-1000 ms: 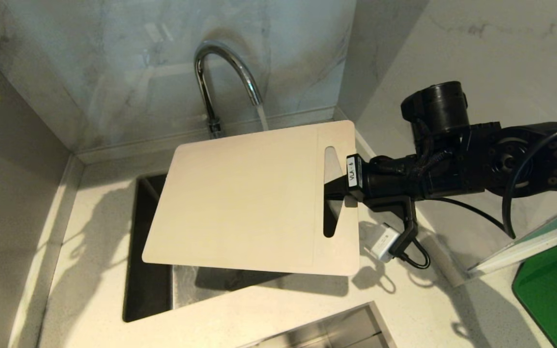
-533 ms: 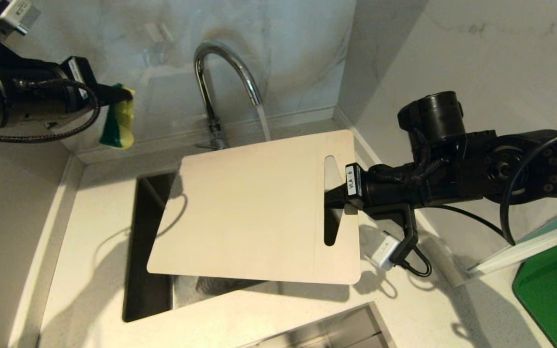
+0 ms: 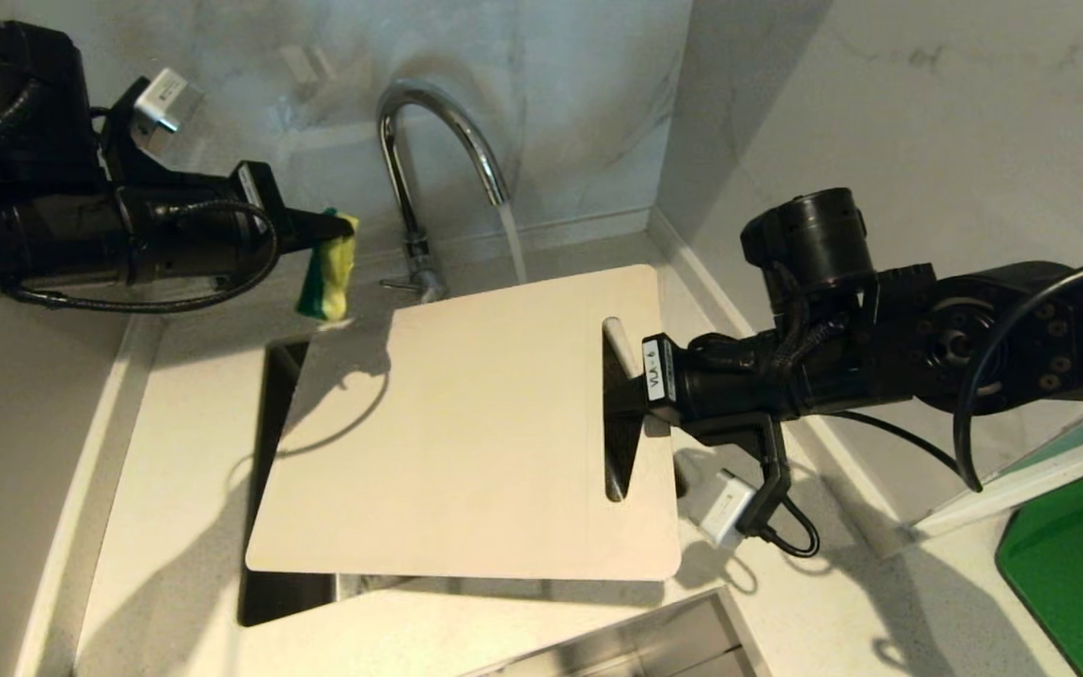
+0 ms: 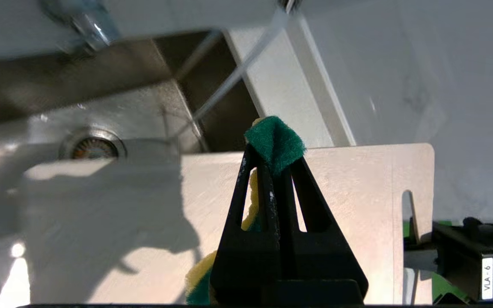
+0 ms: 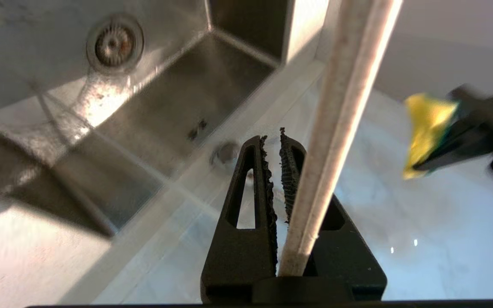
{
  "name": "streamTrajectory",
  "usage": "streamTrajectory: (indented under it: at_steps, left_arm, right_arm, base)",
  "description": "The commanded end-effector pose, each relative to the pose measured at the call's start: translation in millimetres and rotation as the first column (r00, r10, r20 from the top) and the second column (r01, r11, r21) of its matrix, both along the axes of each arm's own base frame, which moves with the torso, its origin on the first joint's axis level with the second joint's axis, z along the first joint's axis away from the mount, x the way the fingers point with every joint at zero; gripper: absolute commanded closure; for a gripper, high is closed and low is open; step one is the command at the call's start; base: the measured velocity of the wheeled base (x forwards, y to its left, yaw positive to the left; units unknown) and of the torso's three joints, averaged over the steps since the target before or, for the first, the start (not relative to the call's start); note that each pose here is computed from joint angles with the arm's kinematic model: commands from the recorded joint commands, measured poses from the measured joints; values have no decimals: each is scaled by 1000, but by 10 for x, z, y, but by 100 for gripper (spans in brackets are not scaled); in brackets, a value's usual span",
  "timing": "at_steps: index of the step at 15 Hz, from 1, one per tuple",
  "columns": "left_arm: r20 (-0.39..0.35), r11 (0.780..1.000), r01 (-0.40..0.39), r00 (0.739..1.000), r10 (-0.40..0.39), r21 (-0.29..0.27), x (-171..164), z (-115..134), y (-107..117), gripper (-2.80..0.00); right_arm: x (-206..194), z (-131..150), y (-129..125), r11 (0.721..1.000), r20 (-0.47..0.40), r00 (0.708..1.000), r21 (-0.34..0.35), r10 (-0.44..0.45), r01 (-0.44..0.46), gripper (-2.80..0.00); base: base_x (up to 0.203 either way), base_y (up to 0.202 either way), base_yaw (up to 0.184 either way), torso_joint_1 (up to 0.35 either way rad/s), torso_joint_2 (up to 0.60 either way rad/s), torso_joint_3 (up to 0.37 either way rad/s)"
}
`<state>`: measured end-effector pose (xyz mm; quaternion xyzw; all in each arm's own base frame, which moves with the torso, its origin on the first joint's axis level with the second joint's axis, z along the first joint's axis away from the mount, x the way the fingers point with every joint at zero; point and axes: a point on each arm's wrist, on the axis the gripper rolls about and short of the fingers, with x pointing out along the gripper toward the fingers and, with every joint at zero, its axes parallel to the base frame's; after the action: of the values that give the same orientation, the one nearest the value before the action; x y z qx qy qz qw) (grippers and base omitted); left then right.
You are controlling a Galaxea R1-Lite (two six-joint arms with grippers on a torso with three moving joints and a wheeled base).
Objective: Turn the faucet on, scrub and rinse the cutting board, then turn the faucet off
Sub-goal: Scrub the cutting board underwater
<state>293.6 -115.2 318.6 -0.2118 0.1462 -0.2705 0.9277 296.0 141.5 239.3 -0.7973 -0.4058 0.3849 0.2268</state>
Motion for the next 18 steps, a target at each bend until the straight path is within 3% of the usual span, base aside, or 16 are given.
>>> streamTrajectory:
  at_steps: [1,3,8,18]
  left_arm:
    - [-39,999,32,999,-32,-15,98,-95,-155,0]
    - [-73,997,71,995,-73,-32,86,-158,-324,0]
    - [-101,991,131,986,-134,-39,120,-227,-370,0]
    - [-219,985,167,963,-155,36,155,-511,-578,0]
  right_arm:
    - [-65,-39,91,999,1,999,-16,34,-33,0]
    - [-90,-68,90,999,-8,999,-24,31,-31,0]
    - [-102,-194,107,999,-13,999,-19,33,-33,0]
    - [-85,-188,109,1000,-13,1000,-8,25,-25,0]
  base:
    - [0,0,0,0,0,0]
    - [0,0,0,0,0,0]
    - [0,0,0,0,0,0]
    - [0,0,0,0,0,0]
